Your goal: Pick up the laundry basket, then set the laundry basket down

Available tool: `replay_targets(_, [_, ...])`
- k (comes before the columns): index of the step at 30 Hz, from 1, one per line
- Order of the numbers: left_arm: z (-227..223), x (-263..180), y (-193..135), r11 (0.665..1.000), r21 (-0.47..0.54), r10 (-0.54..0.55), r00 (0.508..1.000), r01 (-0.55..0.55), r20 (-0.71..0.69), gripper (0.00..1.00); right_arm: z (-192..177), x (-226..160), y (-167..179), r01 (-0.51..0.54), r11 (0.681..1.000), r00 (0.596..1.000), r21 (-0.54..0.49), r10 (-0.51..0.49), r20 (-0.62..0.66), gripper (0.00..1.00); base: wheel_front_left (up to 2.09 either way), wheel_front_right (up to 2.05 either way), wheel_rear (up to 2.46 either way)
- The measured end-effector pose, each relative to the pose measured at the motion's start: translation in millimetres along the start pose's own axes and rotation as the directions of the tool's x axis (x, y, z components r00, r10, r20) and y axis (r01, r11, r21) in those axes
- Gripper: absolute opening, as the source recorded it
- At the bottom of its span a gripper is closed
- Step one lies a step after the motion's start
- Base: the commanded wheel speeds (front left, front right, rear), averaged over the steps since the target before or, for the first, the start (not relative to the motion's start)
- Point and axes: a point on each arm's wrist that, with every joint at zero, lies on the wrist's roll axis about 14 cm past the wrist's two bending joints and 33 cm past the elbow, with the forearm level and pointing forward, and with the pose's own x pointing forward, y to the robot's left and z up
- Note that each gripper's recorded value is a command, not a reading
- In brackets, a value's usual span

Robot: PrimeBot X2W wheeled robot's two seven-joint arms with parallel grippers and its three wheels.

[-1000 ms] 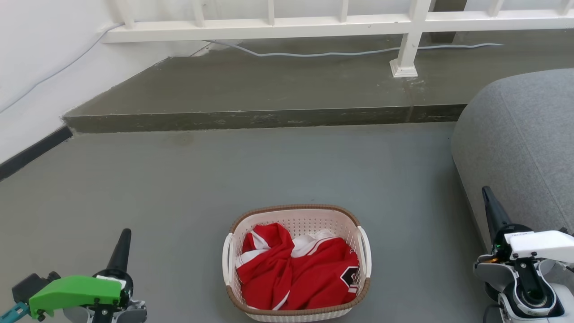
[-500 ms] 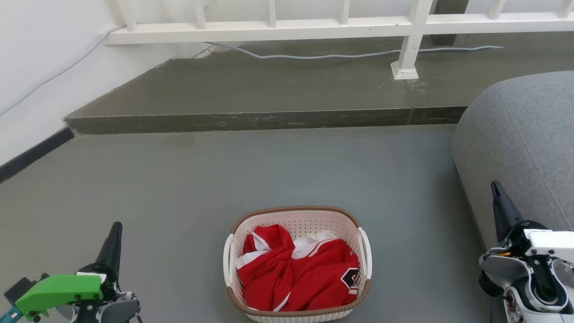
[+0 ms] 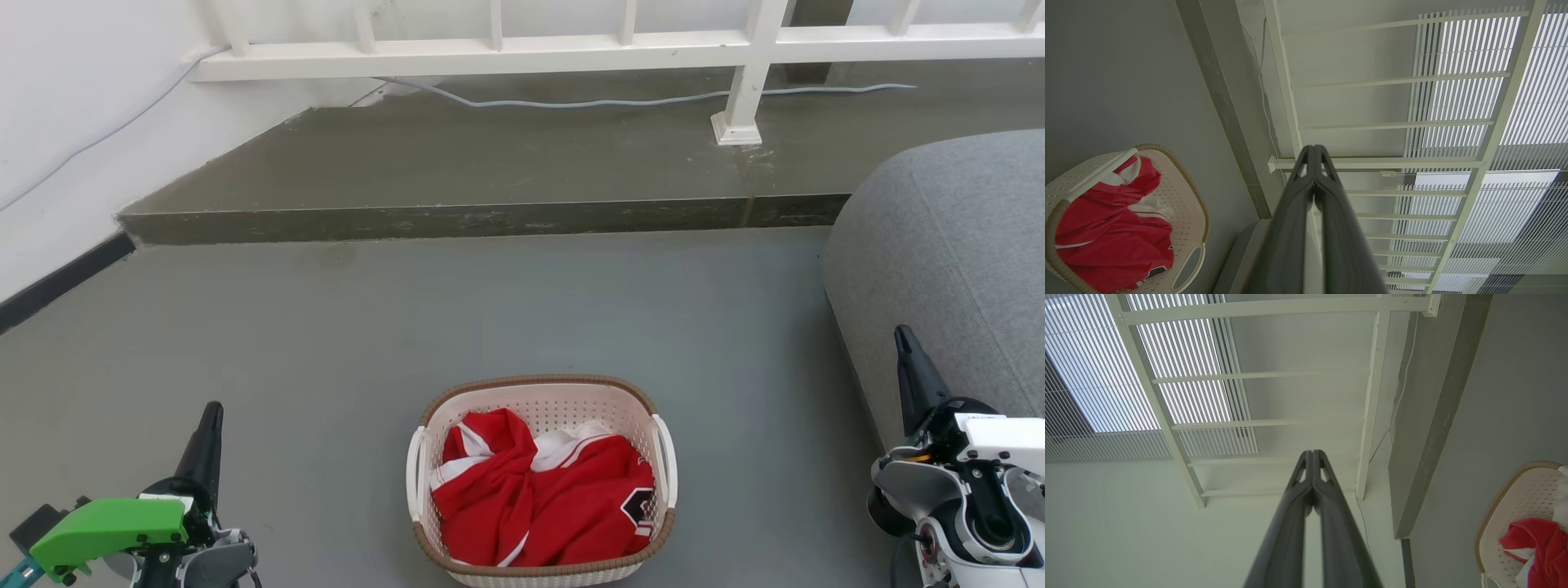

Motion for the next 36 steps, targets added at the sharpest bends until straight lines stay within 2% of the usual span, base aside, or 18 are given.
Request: replay_targets(36, [0.2,-0.5,4.5,1.000,-0.002,0.012,1.000,-0.012,-0.001,0.00,0.2,-0.3,-2.5,0.008,1.000,1.000,0.002,-0.008,-0.001,0.00,0.00,0.00,0.00])
